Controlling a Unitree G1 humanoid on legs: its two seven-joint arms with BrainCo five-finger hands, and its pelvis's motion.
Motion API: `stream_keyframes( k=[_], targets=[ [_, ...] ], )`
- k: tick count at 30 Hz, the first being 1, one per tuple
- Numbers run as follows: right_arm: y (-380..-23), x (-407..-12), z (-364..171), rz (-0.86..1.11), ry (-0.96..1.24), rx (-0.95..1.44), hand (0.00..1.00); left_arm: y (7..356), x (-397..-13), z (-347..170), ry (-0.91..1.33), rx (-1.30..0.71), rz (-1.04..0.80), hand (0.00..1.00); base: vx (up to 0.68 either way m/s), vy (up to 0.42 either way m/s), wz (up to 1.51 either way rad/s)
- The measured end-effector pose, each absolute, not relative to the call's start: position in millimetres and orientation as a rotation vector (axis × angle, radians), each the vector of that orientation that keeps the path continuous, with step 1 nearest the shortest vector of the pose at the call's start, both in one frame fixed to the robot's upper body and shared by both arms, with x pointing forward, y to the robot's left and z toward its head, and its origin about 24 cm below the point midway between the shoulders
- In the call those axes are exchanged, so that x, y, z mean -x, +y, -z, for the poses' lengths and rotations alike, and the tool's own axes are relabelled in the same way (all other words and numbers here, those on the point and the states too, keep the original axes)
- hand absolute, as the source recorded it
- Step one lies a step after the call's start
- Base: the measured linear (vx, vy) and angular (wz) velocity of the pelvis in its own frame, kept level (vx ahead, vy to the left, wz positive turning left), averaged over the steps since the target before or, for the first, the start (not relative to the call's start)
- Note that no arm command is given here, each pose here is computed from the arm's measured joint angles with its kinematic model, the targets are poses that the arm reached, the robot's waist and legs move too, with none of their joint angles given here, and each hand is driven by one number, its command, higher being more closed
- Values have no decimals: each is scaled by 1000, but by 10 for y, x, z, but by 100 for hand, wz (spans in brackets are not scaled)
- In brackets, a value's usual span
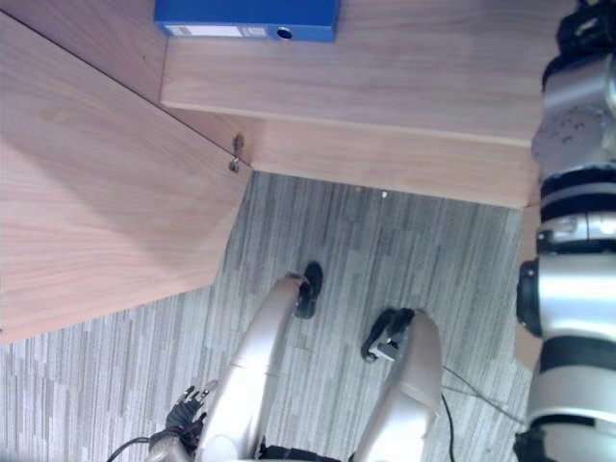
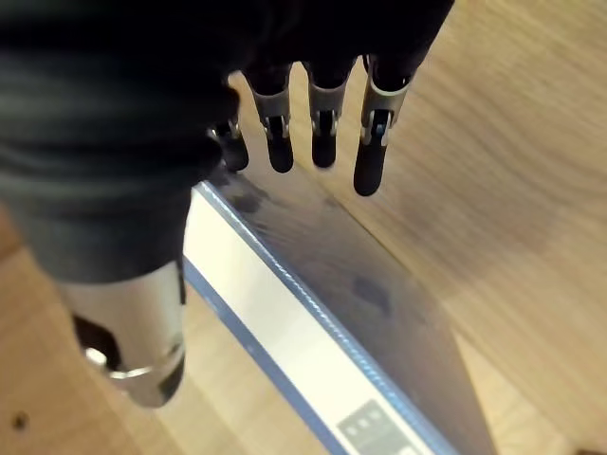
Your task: Walk over to the cabinet, pick up the folder, carry it to the office cabinet, place the folder inside the office cabinet, then close the office cabinet door
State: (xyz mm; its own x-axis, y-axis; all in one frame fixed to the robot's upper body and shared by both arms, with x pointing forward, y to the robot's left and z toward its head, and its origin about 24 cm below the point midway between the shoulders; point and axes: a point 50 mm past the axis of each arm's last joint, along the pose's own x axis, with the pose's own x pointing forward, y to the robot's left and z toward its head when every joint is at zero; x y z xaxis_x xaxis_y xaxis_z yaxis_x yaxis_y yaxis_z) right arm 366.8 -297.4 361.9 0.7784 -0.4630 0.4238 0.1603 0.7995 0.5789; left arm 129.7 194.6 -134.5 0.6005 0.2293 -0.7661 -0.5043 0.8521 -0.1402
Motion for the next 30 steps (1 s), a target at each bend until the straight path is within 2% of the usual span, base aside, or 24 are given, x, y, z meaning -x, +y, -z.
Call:
stream_keyframes(
  k=[6, 9, 25, 30],
  targets=[
    [-2748, -3893, -3324, 283, -356, -25, 0, 1944, -1317, 1338, 817, 364, -411, 0, 0, 0, 0],
    [-2725, -3912, -3364, 275, -322, 153, 0, 1948, -1329, 1334, 815, 350, -387, 0, 0, 0, 0],
    [-2628, -4025, -3067, 255, -164, 965, 0, 1957, -1434, 1331, 831, 275, -270, 0, -3, -11, -4],
    [-2568, -4090, -2722, 215, -72, 1198, 0, 1938, -1420, 1346, 846, 271, -248, 0, 8, 12, -9]
  ],
)
